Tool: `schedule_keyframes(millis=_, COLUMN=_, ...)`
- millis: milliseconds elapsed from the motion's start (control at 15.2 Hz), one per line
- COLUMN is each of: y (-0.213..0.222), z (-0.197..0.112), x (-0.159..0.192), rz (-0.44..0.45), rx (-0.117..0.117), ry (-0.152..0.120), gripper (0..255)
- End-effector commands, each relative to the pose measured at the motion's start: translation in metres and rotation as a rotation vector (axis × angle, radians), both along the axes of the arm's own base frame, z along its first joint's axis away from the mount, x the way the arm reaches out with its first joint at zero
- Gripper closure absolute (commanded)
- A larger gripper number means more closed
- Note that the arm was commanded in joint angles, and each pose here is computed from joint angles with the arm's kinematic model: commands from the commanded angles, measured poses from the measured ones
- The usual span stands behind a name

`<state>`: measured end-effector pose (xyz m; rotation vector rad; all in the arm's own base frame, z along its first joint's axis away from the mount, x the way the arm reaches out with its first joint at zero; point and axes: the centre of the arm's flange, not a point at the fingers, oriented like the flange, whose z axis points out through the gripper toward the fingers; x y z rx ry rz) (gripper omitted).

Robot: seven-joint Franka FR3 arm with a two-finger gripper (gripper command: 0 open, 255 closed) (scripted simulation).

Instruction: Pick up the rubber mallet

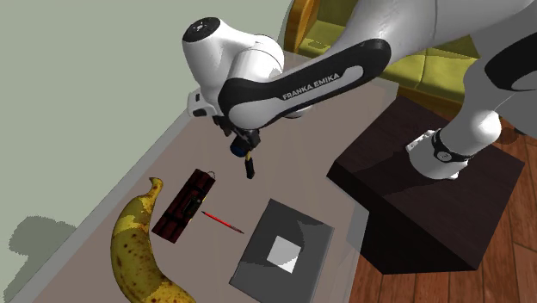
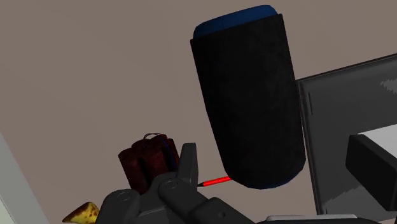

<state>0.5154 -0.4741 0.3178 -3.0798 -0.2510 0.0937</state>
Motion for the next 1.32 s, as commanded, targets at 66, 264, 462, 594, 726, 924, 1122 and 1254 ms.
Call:
schedule_keyframes(millis=66, y=-0.002, z=-0.016, x=-0.002, rz=0.001, rx=0.000, ry=0.000, gripper=0)
schedule_keyframes(millis=264, y=-0.002, z=-0.030, x=-0.002, rz=0.001, rx=0.000, ry=0.000, gripper=0)
schedule_keyframes(millis=462, y=-0.002, z=-0.029, x=-0.001, rz=0.001, rx=0.000, ry=0.000, gripper=255)
schedule_keyframes(millis=594, y=-0.002, z=-0.029, x=-0.001, rz=0.001, rx=0.000, ry=0.000, gripper=255)
schedule_keyframes(millis=726, y=-0.002, z=-0.029, x=-0.002, rz=0.001, rx=0.000, ry=0.000, gripper=255)
schedule_keyframes(millis=924, y=-0.002, z=-0.029, x=-0.002, rz=0.001, rx=0.000, ry=0.000, gripper=255)
schedule_keyframes(millis=1122, y=-0.002, z=-0.019, x=-0.002, rz=0.001, rx=0.000, ry=0.000, gripper=255)
schedule_keyframes(millis=1254, y=-0.002, z=-0.008, x=-0.002, rz=0.001, rx=0.000, ry=0.000, gripper=255)
